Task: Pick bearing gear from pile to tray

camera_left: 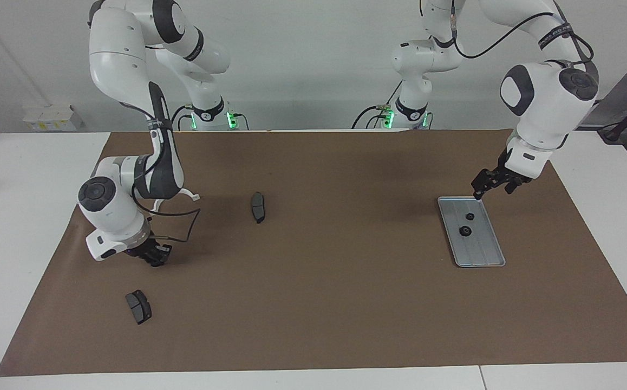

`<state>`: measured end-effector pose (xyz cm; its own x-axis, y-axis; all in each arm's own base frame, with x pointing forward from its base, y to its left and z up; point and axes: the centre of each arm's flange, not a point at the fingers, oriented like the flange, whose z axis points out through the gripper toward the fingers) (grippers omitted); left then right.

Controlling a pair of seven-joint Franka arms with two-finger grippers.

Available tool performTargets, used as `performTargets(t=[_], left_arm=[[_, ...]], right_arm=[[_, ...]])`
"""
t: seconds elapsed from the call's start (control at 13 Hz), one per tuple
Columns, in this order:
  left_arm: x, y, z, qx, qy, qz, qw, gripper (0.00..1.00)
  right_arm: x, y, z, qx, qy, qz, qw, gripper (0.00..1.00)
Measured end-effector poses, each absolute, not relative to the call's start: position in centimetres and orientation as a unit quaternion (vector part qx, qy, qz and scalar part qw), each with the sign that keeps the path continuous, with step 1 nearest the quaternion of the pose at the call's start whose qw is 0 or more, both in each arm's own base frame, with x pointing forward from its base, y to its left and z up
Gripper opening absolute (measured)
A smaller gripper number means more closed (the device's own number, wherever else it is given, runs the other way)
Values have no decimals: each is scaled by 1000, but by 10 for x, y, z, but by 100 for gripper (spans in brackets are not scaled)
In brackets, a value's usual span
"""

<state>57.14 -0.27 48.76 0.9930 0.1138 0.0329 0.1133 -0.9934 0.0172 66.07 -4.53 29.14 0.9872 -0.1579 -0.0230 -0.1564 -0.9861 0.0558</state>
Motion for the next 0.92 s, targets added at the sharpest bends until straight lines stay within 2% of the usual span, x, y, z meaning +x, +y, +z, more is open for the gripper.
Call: performTargets(t=[0.15,0.38,0.69,0.92], left_arm=[[568,-5,507,998,55,22,8,100],[563,-15,529,998,53,27,11,100],[558,-72,532,997,65,27,14,100],[555,-97,532,998,62,28,15,100]], right_arm=[[666,-19,301,998,-60,2,16,35],[675,62,329,998,-1,62,-12,35],[673,183,352,980,78,174,-52,35],[657,263,350,962,123,226,-89,35]])
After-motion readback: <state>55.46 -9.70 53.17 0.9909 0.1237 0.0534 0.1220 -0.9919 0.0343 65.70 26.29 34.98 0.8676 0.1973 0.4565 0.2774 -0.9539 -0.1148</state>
